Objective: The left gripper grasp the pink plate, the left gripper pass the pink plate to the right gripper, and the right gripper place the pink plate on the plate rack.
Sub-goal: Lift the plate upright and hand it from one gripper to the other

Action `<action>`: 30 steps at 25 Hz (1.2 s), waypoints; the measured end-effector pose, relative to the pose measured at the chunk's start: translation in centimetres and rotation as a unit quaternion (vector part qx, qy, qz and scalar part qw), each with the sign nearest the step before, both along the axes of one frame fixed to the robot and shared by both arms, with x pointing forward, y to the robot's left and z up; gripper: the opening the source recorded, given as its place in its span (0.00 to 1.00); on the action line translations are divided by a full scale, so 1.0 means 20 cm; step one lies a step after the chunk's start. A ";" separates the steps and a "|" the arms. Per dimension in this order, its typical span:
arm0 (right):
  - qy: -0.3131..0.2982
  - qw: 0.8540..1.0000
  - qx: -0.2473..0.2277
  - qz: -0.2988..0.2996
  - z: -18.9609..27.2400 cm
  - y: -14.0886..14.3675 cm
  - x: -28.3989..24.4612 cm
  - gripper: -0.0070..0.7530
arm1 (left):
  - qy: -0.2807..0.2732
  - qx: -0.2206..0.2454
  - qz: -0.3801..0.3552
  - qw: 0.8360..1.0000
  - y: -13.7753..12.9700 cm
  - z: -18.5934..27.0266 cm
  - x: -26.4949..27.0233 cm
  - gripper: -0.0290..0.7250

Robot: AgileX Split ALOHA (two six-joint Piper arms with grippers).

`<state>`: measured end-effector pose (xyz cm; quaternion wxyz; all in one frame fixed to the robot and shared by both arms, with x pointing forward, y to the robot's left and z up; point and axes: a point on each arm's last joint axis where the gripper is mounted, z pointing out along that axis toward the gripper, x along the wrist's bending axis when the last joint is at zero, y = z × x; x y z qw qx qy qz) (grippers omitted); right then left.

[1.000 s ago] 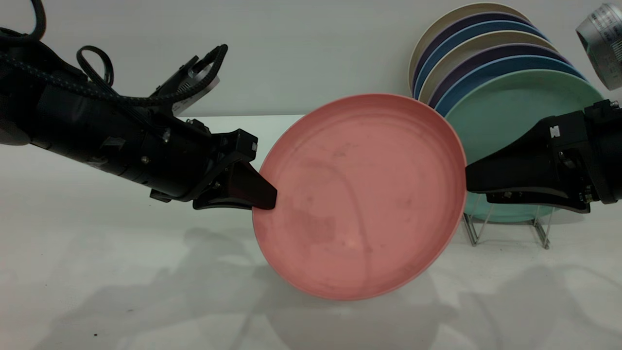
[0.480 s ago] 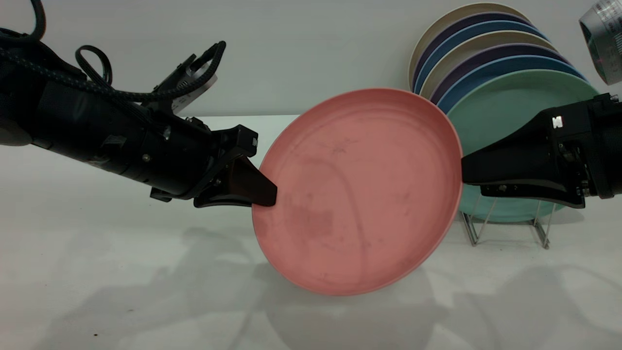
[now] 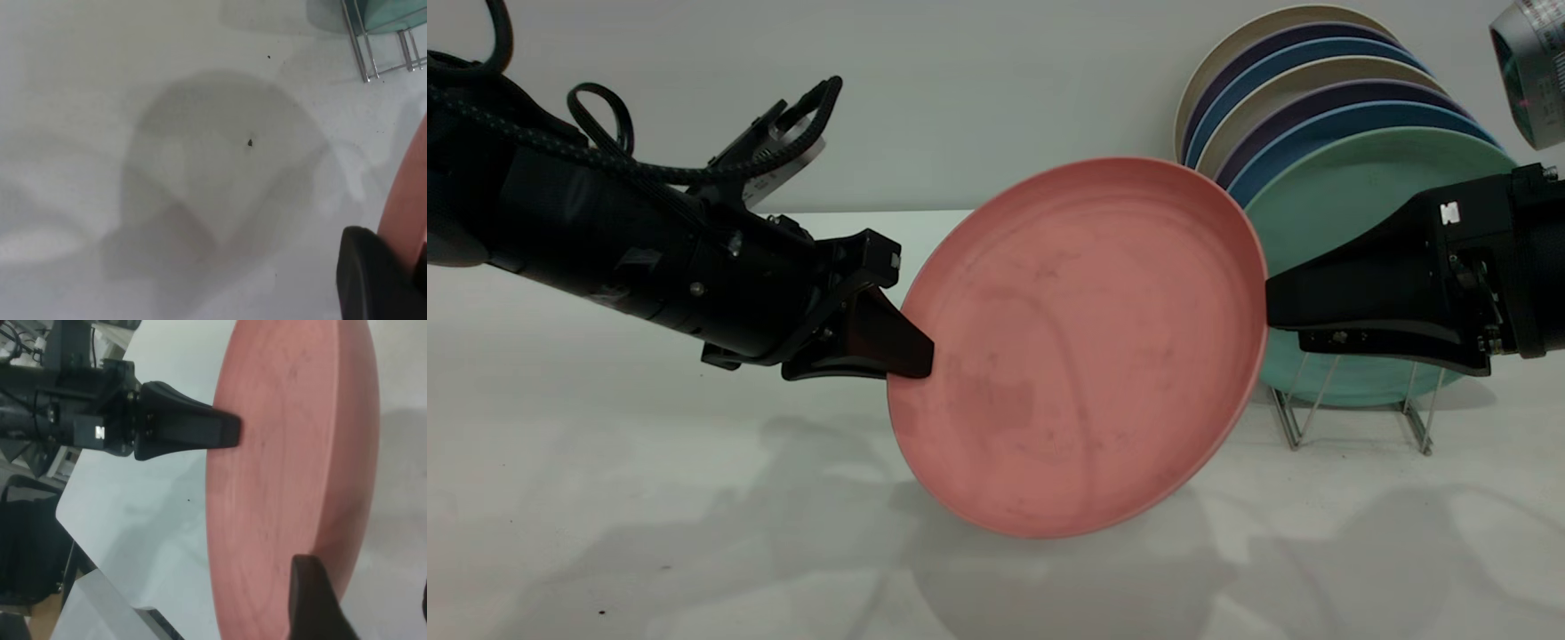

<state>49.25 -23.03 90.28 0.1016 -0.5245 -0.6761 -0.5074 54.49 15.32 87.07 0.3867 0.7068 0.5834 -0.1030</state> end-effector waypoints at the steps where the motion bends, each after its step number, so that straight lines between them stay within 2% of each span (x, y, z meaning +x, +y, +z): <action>1: 0.000 1.000 -0.002 -0.001 0.00 0.00 0.00 0.55 | 0.000 0.001 0.000 1.000 0.00 0.00 0.00 0.06; 7: 0.009 0.999 -0.036 -0.016 -0.03 -0.02 0.01 0.55 | 0.000 0.004 0.003 1.000 0.00 0.00 0.00 0.06; 20: 0.012 0.999 -0.042 -0.020 -0.03 -0.03 0.01 0.55 | 0.001 0.006 0.009 1.000 0.00 0.00 0.00 0.06; 30: 0.017 0.999 -0.040 -0.023 -0.03 -0.03 0.01 0.55 | 0.008 -0.071 -0.038 0.997 -0.06 0.05 -0.03 0.06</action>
